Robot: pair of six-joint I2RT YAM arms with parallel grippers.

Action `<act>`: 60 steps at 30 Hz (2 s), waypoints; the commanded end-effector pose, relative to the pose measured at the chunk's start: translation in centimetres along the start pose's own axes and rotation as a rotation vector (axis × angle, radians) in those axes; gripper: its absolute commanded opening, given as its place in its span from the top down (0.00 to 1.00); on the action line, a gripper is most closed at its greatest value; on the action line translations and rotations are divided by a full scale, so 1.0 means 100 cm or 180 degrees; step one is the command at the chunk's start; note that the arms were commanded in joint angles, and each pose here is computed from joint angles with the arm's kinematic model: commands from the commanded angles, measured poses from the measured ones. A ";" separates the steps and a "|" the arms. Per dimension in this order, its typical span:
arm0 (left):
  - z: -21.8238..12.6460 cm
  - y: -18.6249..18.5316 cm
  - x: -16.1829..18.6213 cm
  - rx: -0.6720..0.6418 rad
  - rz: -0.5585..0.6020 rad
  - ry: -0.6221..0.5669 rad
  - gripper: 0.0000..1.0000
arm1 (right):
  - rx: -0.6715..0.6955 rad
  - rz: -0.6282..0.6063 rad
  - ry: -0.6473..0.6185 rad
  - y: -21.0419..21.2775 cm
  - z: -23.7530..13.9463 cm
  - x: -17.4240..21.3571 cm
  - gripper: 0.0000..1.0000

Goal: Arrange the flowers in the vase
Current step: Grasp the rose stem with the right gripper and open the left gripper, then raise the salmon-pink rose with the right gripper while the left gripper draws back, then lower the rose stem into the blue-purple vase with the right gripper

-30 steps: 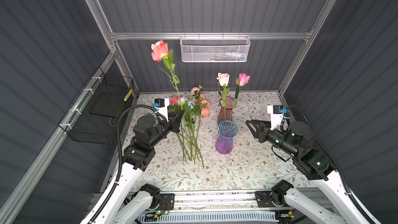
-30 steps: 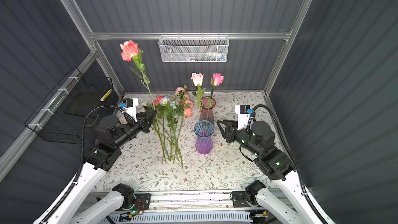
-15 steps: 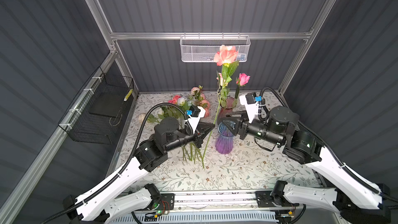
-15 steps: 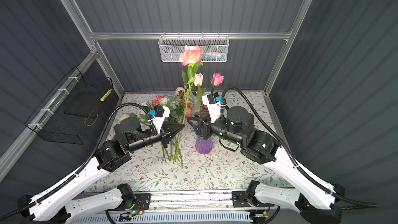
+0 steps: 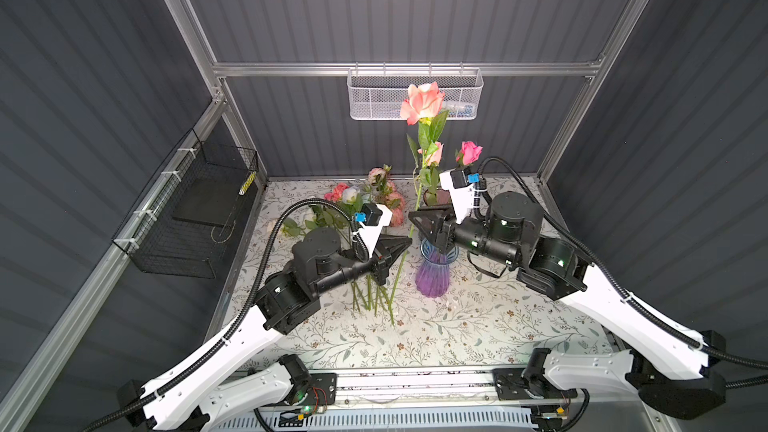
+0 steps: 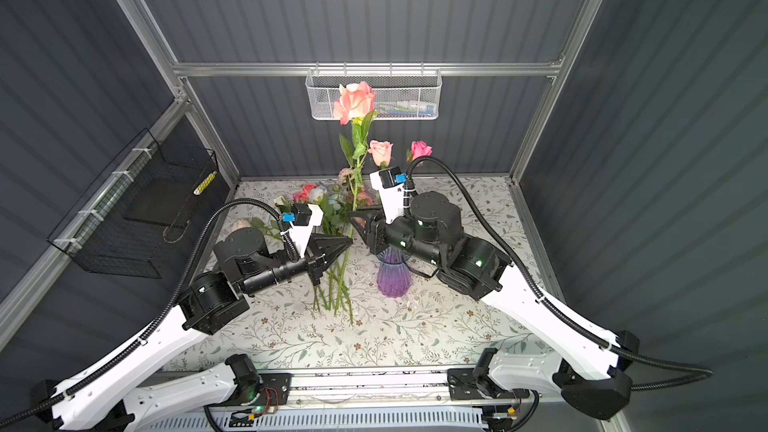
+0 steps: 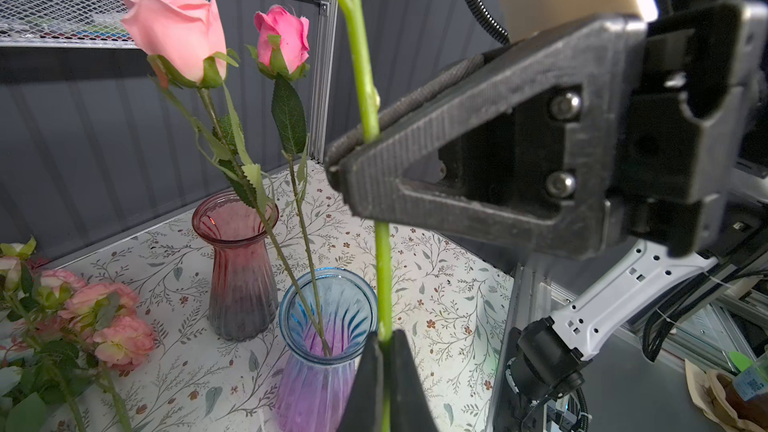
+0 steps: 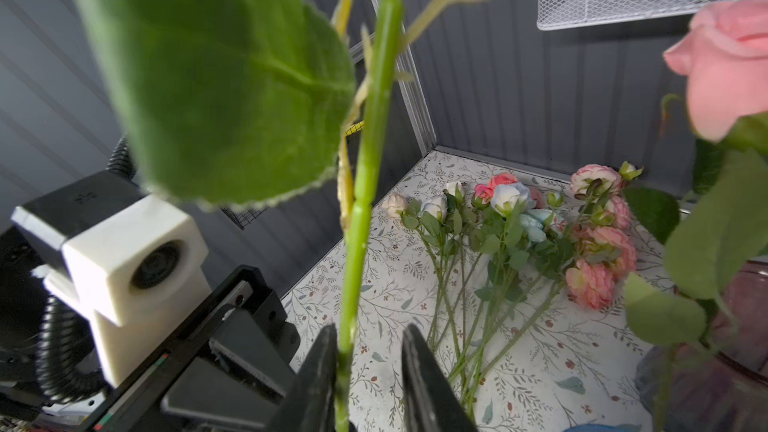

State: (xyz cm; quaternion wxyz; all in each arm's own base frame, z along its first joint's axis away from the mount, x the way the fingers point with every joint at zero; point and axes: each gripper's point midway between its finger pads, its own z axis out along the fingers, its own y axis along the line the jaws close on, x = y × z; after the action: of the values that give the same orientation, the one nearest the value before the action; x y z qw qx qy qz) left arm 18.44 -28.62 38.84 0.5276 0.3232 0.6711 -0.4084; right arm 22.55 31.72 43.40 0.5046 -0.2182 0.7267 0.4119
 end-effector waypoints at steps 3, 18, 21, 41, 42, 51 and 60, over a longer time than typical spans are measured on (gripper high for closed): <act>0.001 0.001 -0.002 -0.0037 0.0066 -0.0066 1.00 | -0.0111 0.0003 -0.0203 0.010 -0.006 -0.019 0.85; -0.022 0.034 0.009 -0.0647 -0.0049 -0.0244 0.36 | 0.0129 -0.0223 -0.0333 0.001 -0.012 -0.033 0.98; -0.044 0.053 0.011 -0.1053 -0.0074 -0.0337 0.31 | 0.0418 -0.0451 -0.0541 -0.008 -0.030 -0.057 0.98; -0.098 0.088 0.022 -0.1842 -0.0323 -0.0561 0.25 | 0.1709 -0.0651 -0.0949 -0.095 -0.083 -0.068 0.97; -0.097 0.088 0.023 -0.1843 -0.0333 -0.0556 0.25 | 0.1699 -0.0623 -0.0927 -0.099 -0.079 -0.059 0.97; -0.078 0.099 0.053 -0.1901 -0.0517 -0.0414 0.25 | 0.1716 -0.0048 -0.0824 -0.138 -0.050 0.027 0.92; -0.068 0.104 0.063 -0.1945 -0.0502 -0.0342 0.23 | 0.1668 0.0097 -0.0515 -0.144 -0.041 0.061 0.82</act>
State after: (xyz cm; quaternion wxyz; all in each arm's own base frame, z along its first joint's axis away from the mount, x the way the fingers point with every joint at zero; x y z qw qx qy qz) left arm 22.64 -17.75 30.68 0.5901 0.0895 0.7663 -0.2379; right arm 28.72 20.83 32.67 0.5951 -0.0496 0.7740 0.2105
